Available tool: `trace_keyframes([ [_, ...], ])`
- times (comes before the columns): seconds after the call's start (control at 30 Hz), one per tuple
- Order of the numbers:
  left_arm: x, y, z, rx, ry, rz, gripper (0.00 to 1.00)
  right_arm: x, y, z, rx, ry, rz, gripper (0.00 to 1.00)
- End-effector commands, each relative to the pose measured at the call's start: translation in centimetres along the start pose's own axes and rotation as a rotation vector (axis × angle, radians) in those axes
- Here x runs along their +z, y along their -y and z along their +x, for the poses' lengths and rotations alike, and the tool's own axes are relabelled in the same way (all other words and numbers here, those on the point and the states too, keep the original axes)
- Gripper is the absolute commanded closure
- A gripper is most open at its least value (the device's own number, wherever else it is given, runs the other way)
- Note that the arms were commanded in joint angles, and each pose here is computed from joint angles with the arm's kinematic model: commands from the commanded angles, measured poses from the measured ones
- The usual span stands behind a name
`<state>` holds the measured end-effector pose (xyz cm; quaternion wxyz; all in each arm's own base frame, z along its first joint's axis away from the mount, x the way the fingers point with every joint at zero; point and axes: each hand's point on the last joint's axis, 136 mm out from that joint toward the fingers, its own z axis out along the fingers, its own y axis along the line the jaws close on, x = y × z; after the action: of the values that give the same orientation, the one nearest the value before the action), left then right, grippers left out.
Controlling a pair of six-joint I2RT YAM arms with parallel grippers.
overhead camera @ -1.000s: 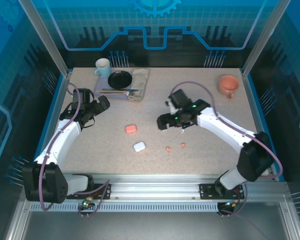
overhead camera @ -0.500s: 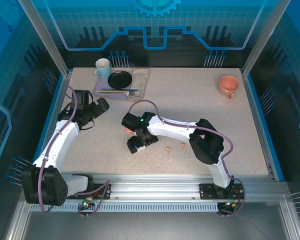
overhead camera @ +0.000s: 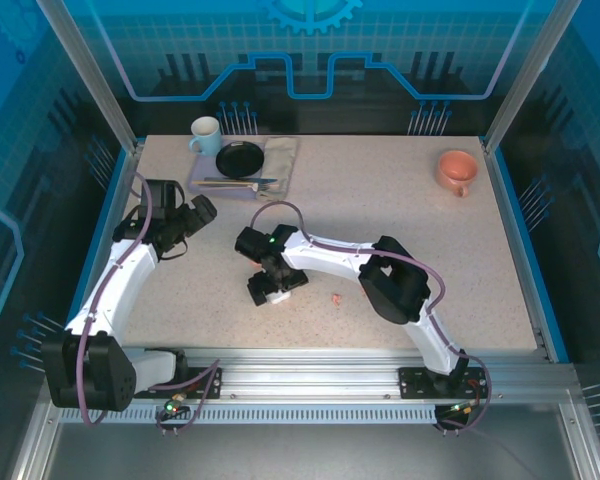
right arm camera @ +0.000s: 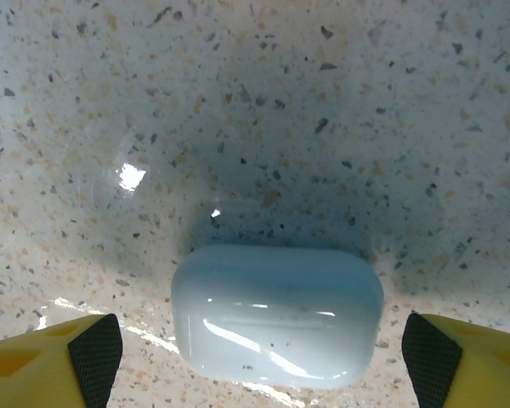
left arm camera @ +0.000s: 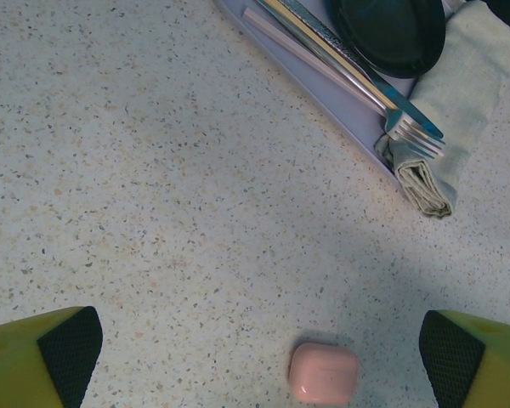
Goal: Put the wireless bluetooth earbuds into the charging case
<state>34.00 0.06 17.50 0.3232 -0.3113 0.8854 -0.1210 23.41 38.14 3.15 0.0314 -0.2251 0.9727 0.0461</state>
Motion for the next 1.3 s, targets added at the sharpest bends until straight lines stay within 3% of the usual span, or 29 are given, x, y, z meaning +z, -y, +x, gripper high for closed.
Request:
trace_keyframes([
  [0.0,-1.1,1.0,-1.1,-0.006,0.017,0.035,0.01,0.4,0.4,0.3,0.036,-0.021,0.043,0.12],
  [0.9,-1.0,1.0,-1.1,-0.025,0.020,0.063,0.01,2.3,0.7,0.5,0.084,-0.050,0.100,0.25],
  [1.27,-1.1,1.4,-0.9,-0.027,0.006,0.083,0.01,0.6,1.2,-0.2,0.105,-0.002,0.111,0.34],
])
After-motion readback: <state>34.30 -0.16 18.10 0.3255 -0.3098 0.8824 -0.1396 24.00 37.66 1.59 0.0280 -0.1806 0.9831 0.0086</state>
